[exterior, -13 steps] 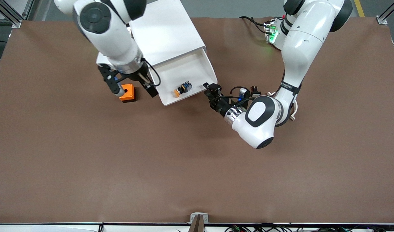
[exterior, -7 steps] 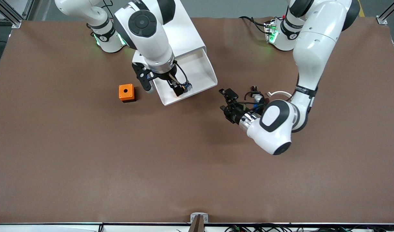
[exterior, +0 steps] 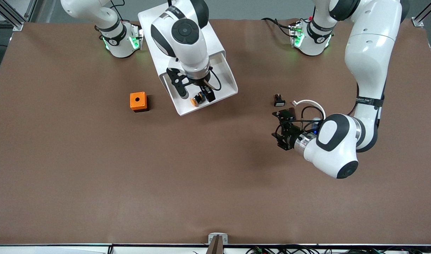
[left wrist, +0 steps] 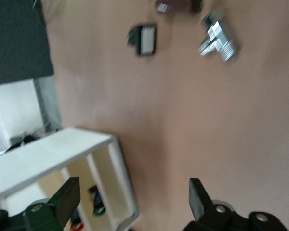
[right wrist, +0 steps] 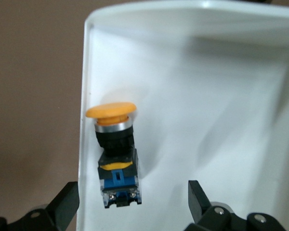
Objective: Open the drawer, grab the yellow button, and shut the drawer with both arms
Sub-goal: 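Grasp the yellow button with the right gripper while the left gripper withdraws, then carry the yellow button out with the right gripper while the left gripper returns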
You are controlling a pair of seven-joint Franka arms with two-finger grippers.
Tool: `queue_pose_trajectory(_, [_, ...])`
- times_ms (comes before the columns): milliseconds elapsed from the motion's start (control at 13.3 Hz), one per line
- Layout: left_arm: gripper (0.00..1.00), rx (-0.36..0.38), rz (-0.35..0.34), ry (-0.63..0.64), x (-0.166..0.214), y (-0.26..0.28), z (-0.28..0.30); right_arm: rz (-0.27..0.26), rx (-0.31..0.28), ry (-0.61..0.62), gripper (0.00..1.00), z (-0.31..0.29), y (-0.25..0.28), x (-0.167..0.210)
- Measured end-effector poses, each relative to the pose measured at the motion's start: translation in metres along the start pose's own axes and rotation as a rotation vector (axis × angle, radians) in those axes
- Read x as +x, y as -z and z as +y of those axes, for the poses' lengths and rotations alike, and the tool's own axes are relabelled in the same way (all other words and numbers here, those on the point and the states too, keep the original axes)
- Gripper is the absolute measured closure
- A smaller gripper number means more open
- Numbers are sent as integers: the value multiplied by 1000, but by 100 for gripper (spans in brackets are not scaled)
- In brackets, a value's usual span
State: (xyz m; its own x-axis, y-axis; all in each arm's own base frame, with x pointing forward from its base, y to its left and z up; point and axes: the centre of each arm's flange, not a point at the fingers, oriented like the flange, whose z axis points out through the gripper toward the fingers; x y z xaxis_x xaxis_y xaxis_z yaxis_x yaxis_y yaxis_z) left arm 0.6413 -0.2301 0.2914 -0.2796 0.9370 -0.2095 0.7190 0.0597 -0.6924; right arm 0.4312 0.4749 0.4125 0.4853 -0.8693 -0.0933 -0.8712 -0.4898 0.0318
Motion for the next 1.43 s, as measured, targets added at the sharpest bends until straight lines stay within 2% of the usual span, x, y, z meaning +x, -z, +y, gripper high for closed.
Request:
queue_pose_trajectory(75, [0, -34, 41, -14, 6, 3, 4, 2, -5, 4, 7, 1, -3, -3])
queue_pose_trajectory(150, [0, -71, 82, -34, 12, 6, 8, 3, -5, 5, 7, 1, -4, -3])
queue_pose_trajectory(225, [0, -108, 125, -57, 15, 9, 11, 3, -4, 7, 13, 0, -4, -3])
queue_pose_trajectory(376, [0, -172, 227, -142, 17, 16, 11, 5, -3, 38, 39, 0, -3, -1])
queue_pose_trajectory(526, [0, -198, 293, -270, 9, 19, 5, 7, -2, 82, 64, -2, 0, 3])
queue_pose_trajectory(751, [0, -244, 308, -396, -3, 27, 0, 5, 11, 86, 67, -10, 18, 22])
queue_pose_trajectory(901, [0, -267, 312, -479, -6, 34, -2, 3, 7, 124, 67, -17, 45, 49])
queue_pose_trajectory(1202, [0, -293, 347, -720, -14, 59, -26, -5, -5, 322, 67, -17, 102, 141])
queue_pose_trajectory(1427, [0, -317, 378, -873, -33, 61, -37, -14, -13, 476, 67, -8, 122, 219])
